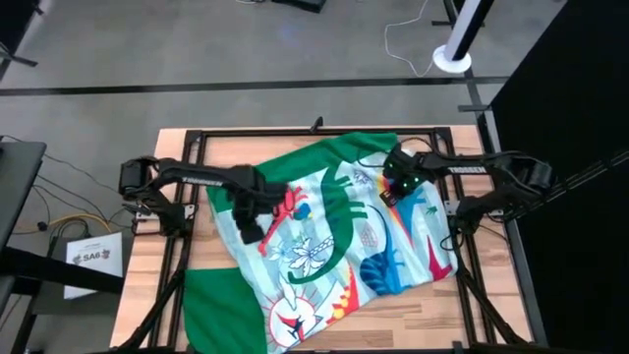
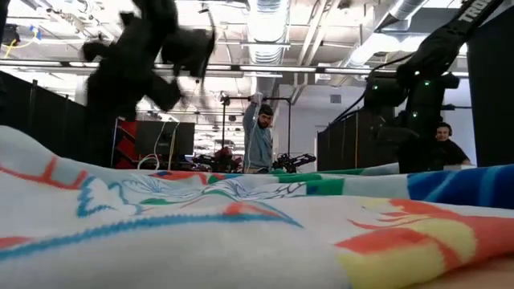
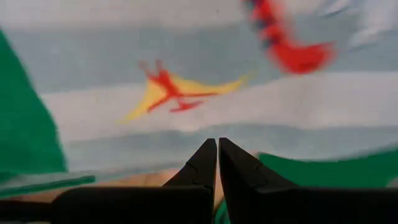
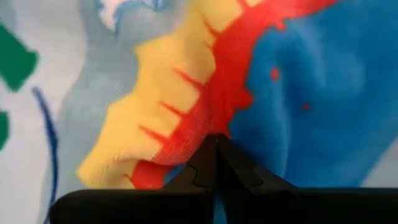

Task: Roll towel
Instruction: Roll the multicolor dinosaur print towel

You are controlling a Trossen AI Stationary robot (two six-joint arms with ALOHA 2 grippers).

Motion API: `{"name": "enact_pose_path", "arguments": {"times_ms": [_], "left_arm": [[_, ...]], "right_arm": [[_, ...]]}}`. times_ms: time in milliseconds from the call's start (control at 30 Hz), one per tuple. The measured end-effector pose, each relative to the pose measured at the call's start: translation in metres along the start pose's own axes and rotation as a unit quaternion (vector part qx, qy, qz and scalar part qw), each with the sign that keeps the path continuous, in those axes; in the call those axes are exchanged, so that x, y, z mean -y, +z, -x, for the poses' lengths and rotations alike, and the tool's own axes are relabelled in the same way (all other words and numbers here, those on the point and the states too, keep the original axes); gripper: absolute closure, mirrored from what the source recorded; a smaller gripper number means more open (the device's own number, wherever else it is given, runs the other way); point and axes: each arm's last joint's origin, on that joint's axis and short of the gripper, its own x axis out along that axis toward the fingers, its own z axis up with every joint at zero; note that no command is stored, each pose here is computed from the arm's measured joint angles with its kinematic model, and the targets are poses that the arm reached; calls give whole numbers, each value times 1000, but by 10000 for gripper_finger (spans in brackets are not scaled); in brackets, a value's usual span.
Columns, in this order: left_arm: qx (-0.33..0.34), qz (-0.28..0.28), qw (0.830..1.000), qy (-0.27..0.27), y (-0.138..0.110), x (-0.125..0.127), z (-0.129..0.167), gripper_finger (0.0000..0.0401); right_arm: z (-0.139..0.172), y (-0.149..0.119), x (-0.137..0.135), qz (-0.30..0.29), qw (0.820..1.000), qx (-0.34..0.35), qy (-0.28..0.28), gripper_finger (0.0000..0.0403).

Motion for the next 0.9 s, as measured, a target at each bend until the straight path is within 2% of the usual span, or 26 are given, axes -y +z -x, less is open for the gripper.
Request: {"name": "enact_pose_path", "arguments": {"times_ms": [133,200,300,400,500,600,733,800,900], "left_arm": [[-15,15,1000,5,-1,-16,-39,397],[-24,16,999,23,1,-25,-48,397],[-47,9,998,46,2,-38,-49,398],[-71,-8,995,73,5,-49,-38,398],[-81,-31,991,104,10,-57,-11,398],[-58,-43,992,104,19,-58,21,398],[0,-67,995,75,26,-39,55,398],[17,-89,996,21,23,-19,62,398],[36,-145,988,-45,13,19,62,398]], "right_arm": [[-3,-12,-14,-1,1000,-16,24,403],[0,-20,-25,0,998,-34,57,403],[9,-28,-39,-3,997,-36,73,403],[22,-31,-46,-5,998,-13,66,403],[45,-28,-52,1,996,39,81,403],[68,-32,-60,27,990,82,115,403],[91,-52,-77,127,970,146,144,403],[95,-67,-89,172,961,146,162,403],[92,-90,-103,216,954,110,174,403]]}}
